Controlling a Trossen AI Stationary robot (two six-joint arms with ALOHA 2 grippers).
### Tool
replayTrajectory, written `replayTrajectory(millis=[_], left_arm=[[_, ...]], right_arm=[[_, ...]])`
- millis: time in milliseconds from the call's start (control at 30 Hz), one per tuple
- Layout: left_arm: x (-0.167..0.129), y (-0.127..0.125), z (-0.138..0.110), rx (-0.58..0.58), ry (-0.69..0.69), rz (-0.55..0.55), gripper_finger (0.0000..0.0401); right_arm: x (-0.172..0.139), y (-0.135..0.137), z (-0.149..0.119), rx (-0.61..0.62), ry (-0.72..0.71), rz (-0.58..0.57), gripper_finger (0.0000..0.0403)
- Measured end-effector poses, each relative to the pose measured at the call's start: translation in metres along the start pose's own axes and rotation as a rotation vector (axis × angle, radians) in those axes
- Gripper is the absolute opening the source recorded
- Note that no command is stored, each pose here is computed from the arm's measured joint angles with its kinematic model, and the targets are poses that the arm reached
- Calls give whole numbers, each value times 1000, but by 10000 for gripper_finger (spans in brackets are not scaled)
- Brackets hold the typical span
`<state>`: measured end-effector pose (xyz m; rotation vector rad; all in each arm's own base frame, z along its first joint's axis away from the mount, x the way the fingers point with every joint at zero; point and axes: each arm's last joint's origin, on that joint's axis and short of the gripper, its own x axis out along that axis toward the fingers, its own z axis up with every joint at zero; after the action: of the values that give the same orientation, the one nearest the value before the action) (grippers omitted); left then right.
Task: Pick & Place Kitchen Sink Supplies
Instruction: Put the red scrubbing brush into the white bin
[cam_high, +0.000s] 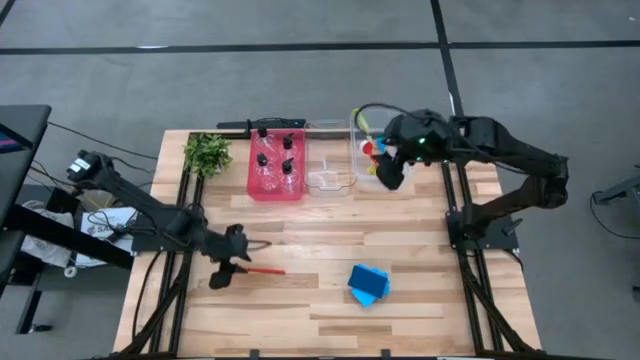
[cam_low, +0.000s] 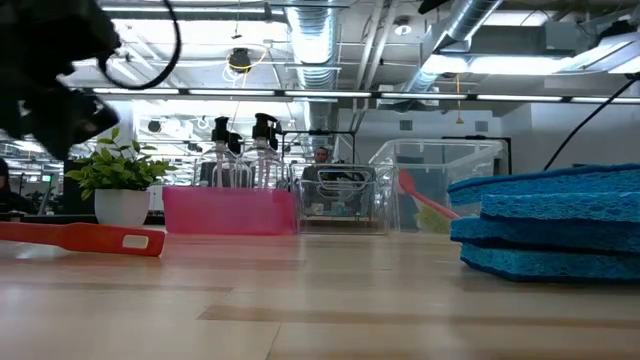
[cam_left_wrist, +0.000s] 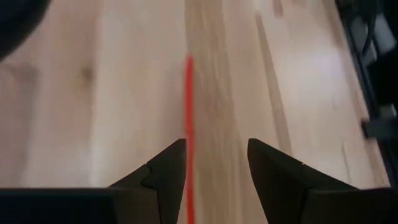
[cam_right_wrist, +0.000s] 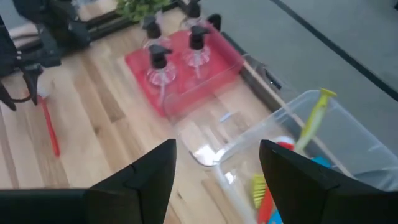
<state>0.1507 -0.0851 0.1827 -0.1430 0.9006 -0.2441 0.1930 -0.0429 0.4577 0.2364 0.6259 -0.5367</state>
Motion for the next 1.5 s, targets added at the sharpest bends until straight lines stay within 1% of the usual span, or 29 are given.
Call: replayTrajectory(millis=[133,300,467,733,800,867,933,1033,1067,1133,1233,1367,1500], left_arm=[[16,-11,-9,15,95,4,172],[33,-13,-18,2,169,80,172],[42,-11,-21,-3,193,132,172],[48,-10,-23,2,216,147,171],[50,-10,-24,4,224,148,161],[51,-11,-24,3,233,137,138],[51,-11,-25,2,243,120,102],[51,-12,-25,-1,255,98,35],[51,-12,-25,-3,258,90,22],[51,-12,-25,-3,258,89,20],[51,-12,-25,-3,259,90,30],[49,-12,-24,-4,251,86,18],[45,-9,-19,-22,212,90,20]], right_arm=[[10,9,0,-27,29,9,225],[21,18,0,-59,58,13,225],[32,23,0,-72,84,8,225],[33,24,1,-71,80,10,225],[34,24,2,-69,76,11,225],[34,24,3,-66,67,14,225],[34,25,4,-61,51,20,225],[34,30,4,-67,40,38,225],[34,31,4,-71,41,42,225],[36,35,3,-80,46,49,225],[40,40,2,-97,64,59,225],[49,47,0,-113,94,60,225],[57,57,-2,-137,116,69,225]])
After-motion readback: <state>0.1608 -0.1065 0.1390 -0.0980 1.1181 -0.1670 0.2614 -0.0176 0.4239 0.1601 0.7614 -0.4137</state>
